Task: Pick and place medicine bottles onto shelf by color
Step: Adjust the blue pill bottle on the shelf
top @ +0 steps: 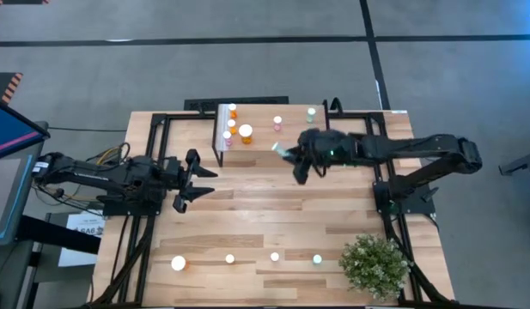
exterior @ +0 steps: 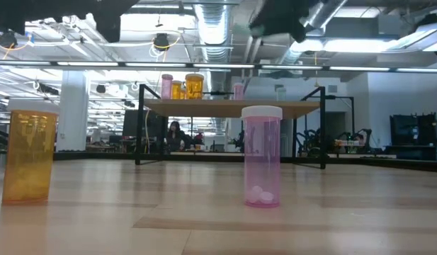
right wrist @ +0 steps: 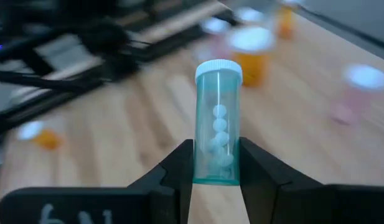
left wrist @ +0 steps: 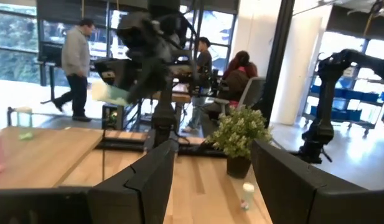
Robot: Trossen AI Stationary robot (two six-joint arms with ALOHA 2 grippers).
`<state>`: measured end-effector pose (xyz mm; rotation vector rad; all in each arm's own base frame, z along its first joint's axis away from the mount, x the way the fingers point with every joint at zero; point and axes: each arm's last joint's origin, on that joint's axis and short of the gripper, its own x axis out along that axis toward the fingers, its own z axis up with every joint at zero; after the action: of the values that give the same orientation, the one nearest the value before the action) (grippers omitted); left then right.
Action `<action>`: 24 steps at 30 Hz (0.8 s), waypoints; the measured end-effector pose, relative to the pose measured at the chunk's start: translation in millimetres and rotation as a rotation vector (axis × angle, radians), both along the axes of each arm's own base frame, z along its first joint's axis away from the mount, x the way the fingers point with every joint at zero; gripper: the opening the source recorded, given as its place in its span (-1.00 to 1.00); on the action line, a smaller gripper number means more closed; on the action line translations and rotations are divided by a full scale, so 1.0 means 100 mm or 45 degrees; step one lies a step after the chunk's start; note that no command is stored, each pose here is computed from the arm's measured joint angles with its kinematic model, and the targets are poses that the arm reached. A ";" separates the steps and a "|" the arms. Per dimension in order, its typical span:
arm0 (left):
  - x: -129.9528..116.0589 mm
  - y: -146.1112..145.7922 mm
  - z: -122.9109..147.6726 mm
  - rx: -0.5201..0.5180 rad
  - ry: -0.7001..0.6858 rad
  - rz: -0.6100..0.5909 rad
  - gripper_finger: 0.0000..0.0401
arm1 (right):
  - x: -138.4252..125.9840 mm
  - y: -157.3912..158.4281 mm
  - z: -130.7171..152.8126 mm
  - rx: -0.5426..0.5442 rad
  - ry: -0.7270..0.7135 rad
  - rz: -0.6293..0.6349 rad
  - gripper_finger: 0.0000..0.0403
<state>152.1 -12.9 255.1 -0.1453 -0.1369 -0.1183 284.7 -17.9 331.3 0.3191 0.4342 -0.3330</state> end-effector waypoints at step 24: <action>0.75 -0.14 -0.09 -0.038 -0.150 0.062 0.40 | 0.75 0.61 -0.30 -0.242 -0.603 0.285 -0.36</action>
<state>227.2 -26.8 246.4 -0.1650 -0.2599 -0.0765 359.6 42.9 301.6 0.1528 -0.0301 -0.0712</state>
